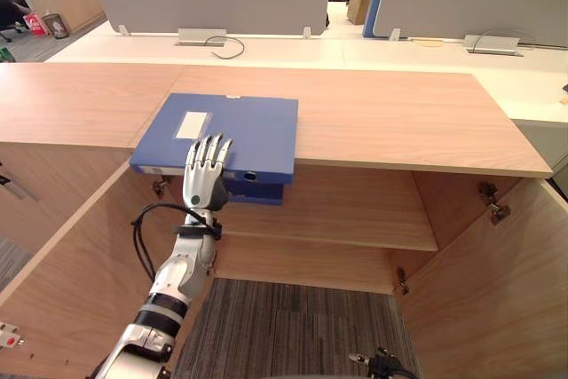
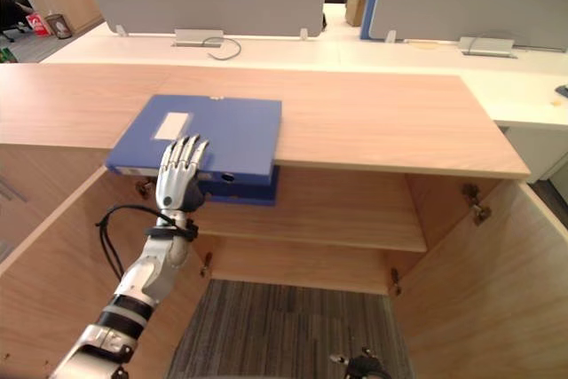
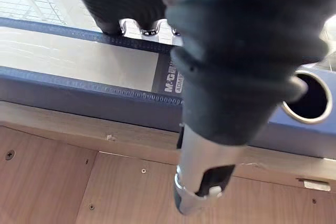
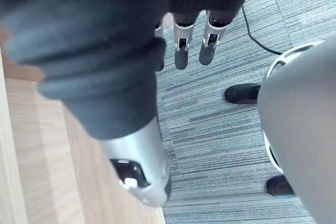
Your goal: Walk over to the cabinet, pick up the folder, carry it to the office cabinet, place the folder inside the office cabinet, then close the office cabinet door
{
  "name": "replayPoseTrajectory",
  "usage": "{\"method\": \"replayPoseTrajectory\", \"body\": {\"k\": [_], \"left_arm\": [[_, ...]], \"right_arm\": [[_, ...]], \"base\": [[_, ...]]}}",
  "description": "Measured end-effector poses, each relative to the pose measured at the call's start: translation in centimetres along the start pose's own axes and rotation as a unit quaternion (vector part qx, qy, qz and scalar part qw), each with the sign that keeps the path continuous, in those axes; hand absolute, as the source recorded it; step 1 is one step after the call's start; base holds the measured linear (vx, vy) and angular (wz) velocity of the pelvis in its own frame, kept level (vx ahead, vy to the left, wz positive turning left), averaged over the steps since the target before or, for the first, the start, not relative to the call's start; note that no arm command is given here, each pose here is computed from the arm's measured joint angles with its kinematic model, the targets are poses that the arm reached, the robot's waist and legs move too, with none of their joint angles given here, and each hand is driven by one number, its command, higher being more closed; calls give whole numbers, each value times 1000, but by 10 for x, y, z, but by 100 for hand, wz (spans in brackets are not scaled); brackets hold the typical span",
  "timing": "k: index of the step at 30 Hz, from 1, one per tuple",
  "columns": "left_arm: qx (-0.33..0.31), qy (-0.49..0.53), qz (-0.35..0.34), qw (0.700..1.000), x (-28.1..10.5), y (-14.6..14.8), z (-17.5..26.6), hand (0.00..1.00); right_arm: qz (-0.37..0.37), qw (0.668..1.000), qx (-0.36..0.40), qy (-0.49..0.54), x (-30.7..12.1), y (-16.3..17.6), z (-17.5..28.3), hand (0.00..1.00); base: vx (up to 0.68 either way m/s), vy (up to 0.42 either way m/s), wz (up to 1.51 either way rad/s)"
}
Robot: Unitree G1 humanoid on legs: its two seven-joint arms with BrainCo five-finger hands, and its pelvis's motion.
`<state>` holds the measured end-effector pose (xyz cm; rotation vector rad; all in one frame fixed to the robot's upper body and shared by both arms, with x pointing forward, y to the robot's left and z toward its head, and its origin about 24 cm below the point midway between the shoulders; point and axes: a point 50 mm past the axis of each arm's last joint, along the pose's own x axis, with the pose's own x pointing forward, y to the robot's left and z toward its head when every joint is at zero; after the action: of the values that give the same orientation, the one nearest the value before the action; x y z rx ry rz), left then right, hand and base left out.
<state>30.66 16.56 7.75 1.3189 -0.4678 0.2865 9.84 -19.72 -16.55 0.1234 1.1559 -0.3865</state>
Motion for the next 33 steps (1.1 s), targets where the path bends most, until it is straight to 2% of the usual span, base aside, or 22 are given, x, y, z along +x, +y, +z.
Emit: {"method": "replayPoseTrajectory", "body": {"k": [9, 17, 20, 21, 24, 26, 29, 31, 33], "left_arm": [[32, -2, 14, 999, 23, 9, -11, 100], [15, -21, 43, 999, 30, 19, 1, 100], [-32, -48, 60, 996, 17, 26, 26, 100], [-76, -78, 59, 992, 2, 31, 46, 100], [-154, -117, 52, 980, -18, 44, 70, 100], [-281, -133, 47, 949, -34, 63, 86, 100], [-406, -104, 52, 907, -43, 82, 80, 100], [-559, -34, 60, 826, -48, 92, 50, 100], [-680, 36, 110, 724, -60, 102, 13, 100]], "right_arm": [[2, 1000, -8, -7, 1, -4, 6, 0], [5, 1000, -26, -8, 1, -3, 5, 0], [4, 1000, -26, -7, 1, -4, 4, 0], [3, 1000, -25, -4, 0, -4, 2, 0], [1, 1000, -21, -1, 0, -4, 0, 0], [-3, 1000, 4, 6, -1, -6, -7, 0], [-5, 1000, 21, 4, -2, -9, -9, 0], [-2, 999, 41, -9, -4, -11, -9, 0], [3, 998, 63, -16, -5, -13, -11, 0]], "base": [[-18, 36, -7], [-10, 12, -1], [20, 38, 1], [12, 35, 1], [4, 15, 1], [-18, 34, -4], [-50, 17, -4], [-76, 11, -9], [-88, 4, -12]]}}
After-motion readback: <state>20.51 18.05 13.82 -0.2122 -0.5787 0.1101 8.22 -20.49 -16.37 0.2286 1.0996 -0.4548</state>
